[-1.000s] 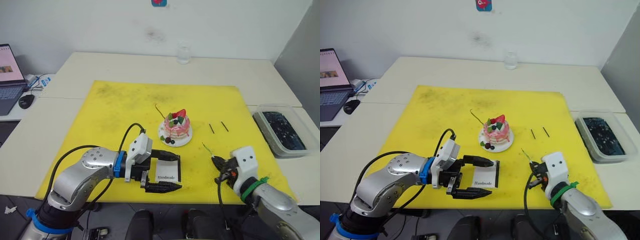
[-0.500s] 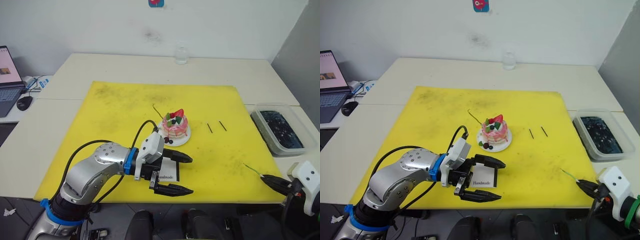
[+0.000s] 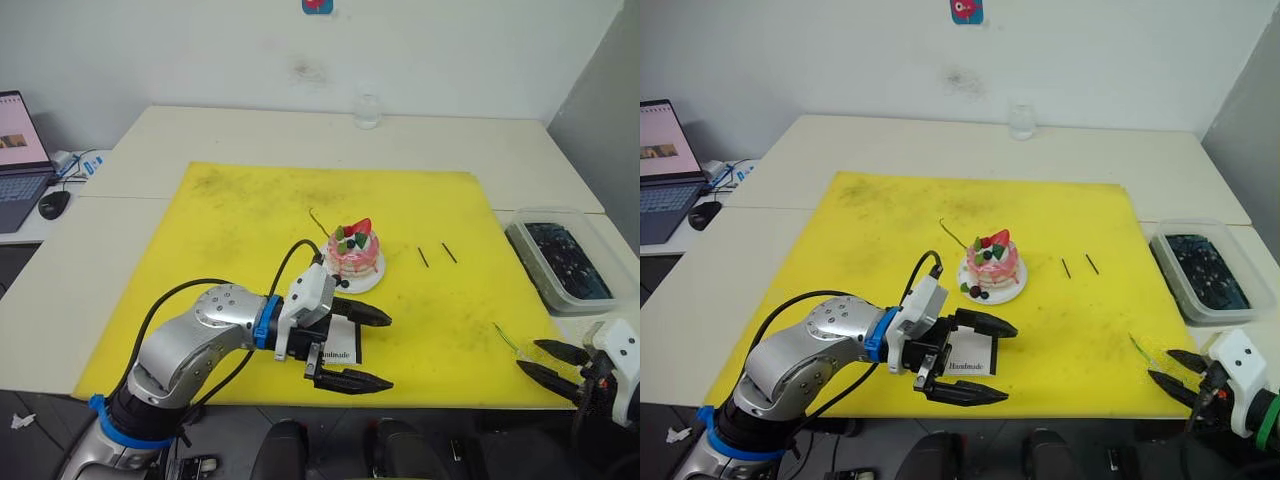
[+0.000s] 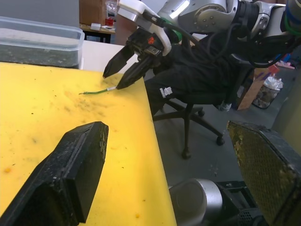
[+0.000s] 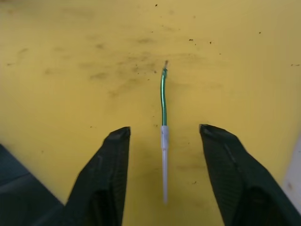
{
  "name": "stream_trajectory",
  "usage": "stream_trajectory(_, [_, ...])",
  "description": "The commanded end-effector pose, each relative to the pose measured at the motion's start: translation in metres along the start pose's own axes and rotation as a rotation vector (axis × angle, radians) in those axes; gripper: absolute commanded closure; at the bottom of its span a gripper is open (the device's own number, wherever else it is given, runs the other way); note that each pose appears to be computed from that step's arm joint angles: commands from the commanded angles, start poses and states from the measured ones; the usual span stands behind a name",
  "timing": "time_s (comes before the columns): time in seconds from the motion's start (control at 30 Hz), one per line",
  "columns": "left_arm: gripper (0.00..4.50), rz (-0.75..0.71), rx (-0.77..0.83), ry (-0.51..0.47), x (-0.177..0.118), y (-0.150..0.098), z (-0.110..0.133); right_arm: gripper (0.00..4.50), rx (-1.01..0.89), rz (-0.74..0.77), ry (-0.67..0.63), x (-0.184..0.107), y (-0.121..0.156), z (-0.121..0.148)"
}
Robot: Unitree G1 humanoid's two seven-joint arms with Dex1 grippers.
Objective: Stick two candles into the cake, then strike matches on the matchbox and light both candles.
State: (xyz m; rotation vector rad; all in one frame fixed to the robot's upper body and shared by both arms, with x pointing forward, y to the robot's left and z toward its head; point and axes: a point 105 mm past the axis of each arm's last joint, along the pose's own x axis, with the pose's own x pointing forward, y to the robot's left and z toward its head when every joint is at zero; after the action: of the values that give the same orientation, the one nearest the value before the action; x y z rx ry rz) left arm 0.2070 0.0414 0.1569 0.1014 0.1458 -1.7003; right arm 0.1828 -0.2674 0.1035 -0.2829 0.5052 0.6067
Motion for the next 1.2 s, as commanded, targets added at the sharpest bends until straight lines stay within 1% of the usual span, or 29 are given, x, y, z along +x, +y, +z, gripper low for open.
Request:
stream_trajectory(0.03, [0.00, -0.016, 0.089, -0.022, 0.007, -0.009, 0.009, 1.03, -0.067, 0.033, 0.010, -0.012, 0.005, 0.024])
stream_trajectory(0.17, [0.00, -0.001, 0.168, -0.037, 0.013, -0.011, 0.014, 1.03, -0.126, 0.079, 0.104, -0.013, 0.010, 0.048])
stream_trajectory(0.23, [0.00, -0.007, 0.172, -0.037, 0.012, -0.011, 0.013, 1.03, -0.164, 0.082, 0.208, -0.011, 0.010, 0.056])
stream_trajectory(0.3, [0.00, -0.011, 0.171, -0.037, 0.012, -0.009, 0.011, 1.03, -0.154, 0.077, 0.256, -0.008, 0.006, 0.064])
stream_trajectory(0.37, [0.00, -0.010, 0.181, -0.032, 0.013, -0.007, 0.008, 1.03, -0.167, 0.098, 0.333, -0.006, 0.005, 0.064])
stream_trajectory(0.43, [0.00, -0.008, 0.206, -0.024, 0.015, -0.006, 0.007, 1.03, -0.147, 0.099, 0.421, -0.004, 0.001, 0.060])
stream_trajectory(0.57, [0.00, -0.014, 0.250, -0.031, 0.022, -0.007, 0.011, 1.03, -0.110, 0.148, 0.508, 0.003, 0.002, 0.053])
stream_trajectory(0.67, [0.00, -0.008, 0.271, -0.034, 0.026, -0.006, 0.017, 1.03, -0.110, 0.168, 0.537, 0.009, -0.001, 0.047])
stream_trajectory(0.83, [0.00, 0.014, 0.298, -0.019, 0.030, -0.006, 0.016, 1.03, -0.123, 0.183, 0.576, 0.017, -0.006, 0.039])
stream_trajectory(1.03, [0.00, 0.029, 0.296, -0.035, 0.043, -0.013, 0.016, 1.03, -0.126, 0.202, 0.583, 0.027, -0.006, 0.036])
stream_trajectory(1.2, [0.00, 0.034, 0.298, -0.039, 0.051, -0.019, 0.019, 1.03, -0.133, 0.199, 0.603, 0.029, -0.009, 0.031])
